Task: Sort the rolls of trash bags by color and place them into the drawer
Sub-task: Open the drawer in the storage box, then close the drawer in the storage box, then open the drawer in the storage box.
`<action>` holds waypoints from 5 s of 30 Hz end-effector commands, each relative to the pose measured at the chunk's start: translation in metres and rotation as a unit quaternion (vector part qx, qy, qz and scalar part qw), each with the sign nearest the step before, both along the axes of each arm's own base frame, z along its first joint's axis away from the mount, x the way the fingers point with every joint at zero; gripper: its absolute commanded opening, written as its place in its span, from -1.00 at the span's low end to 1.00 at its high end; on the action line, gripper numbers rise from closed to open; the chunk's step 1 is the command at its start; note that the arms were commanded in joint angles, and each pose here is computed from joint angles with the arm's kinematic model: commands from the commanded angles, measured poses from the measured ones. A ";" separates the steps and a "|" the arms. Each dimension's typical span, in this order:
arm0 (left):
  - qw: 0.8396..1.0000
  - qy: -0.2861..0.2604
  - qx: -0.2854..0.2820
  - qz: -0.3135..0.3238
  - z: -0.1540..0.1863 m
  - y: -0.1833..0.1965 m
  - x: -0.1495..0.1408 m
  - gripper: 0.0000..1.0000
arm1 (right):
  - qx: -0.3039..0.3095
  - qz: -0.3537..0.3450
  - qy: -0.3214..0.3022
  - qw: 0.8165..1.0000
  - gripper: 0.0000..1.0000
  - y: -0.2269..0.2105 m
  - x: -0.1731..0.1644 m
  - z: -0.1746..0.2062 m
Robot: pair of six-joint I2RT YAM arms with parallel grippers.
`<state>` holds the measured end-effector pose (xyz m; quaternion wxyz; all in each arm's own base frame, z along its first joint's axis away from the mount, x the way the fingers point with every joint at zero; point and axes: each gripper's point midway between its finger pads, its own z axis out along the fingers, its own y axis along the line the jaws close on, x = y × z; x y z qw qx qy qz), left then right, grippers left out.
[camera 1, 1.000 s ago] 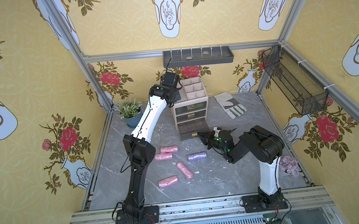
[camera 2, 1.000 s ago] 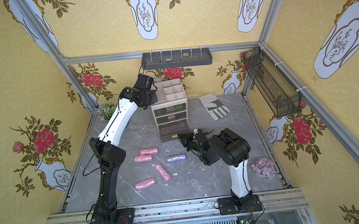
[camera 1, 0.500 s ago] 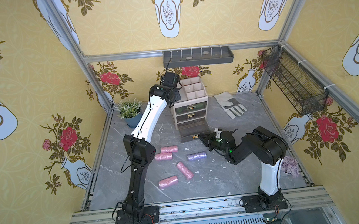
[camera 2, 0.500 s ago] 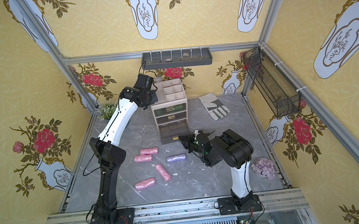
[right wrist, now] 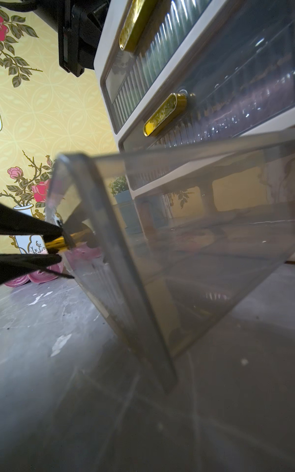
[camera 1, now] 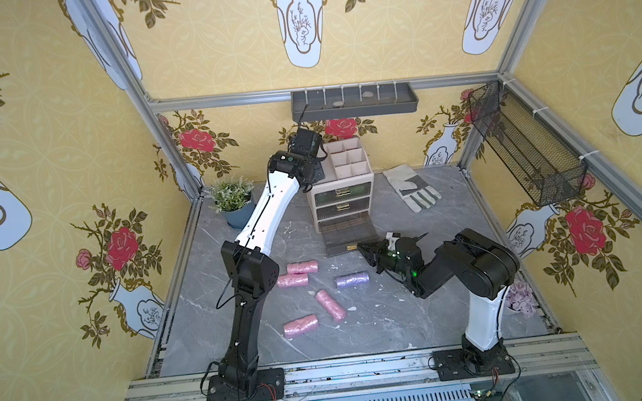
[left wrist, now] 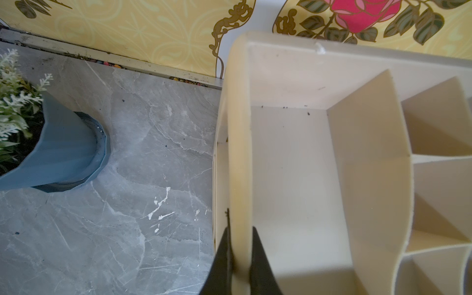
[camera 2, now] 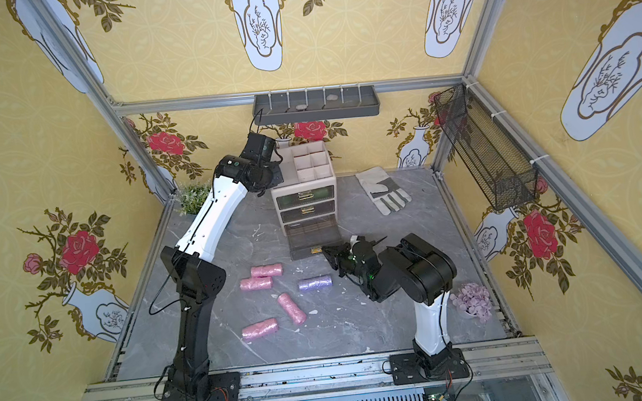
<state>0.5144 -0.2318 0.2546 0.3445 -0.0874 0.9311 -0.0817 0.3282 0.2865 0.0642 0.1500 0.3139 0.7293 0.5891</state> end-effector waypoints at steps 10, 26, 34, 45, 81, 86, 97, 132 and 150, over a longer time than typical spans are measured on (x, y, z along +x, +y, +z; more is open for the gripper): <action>0.999 0.034 -0.011 0.006 -0.020 -0.003 -0.004 -1.00 | -0.006 0.033 0.018 0.999 -0.93 0.007 -0.011 -0.005; 0.999 0.032 -0.015 0.006 -0.019 -0.004 -0.004 -1.00 | -0.022 0.051 0.027 0.998 -0.82 0.012 -0.013 -0.007; 0.999 0.032 -0.013 0.002 -0.017 -0.004 -0.006 -1.00 | -0.019 0.041 0.015 0.999 -0.82 0.012 0.007 0.001; 0.999 0.032 -0.014 0.000 -0.017 -0.004 -0.007 -1.00 | -0.021 0.021 -0.006 1.000 -0.82 0.010 0.054 0.016; 0.999 0.031 -0.015 -0.007 -0.018 -0.008 -0.011 -1.00 | -0.013 -0.016 -0.069 0.997 -0.17 0.020 0.089 0.068; 0.999 0.031 -0.015 -0.007 -0.017 -0.008 -0.011 -1.00 | -0.009 -0.022 -0.083 0.996 -0.21 0.030 0.095 0.084; 0.999 0.030 -0.014 -0.011 -0.016 -0.011 -0.012 -1.00 | -0.006 -0.045 -0.092 0.995 -0.30 0.037 0.115 0.088; 0.999 0.034 -0.012 -0.011 -0.020 -0.011 -0.013 -1.00 | 0.020 -0.106 -0.106 0.989 -0.83 0.021 0.129 0.103; 0.999 0.031 -0.012 -0.004 -0.019 -0.010 -0.010 -1.00 | 0.012 -0.056 -0.074 0.996 -0.92 0.020 0.088 0.087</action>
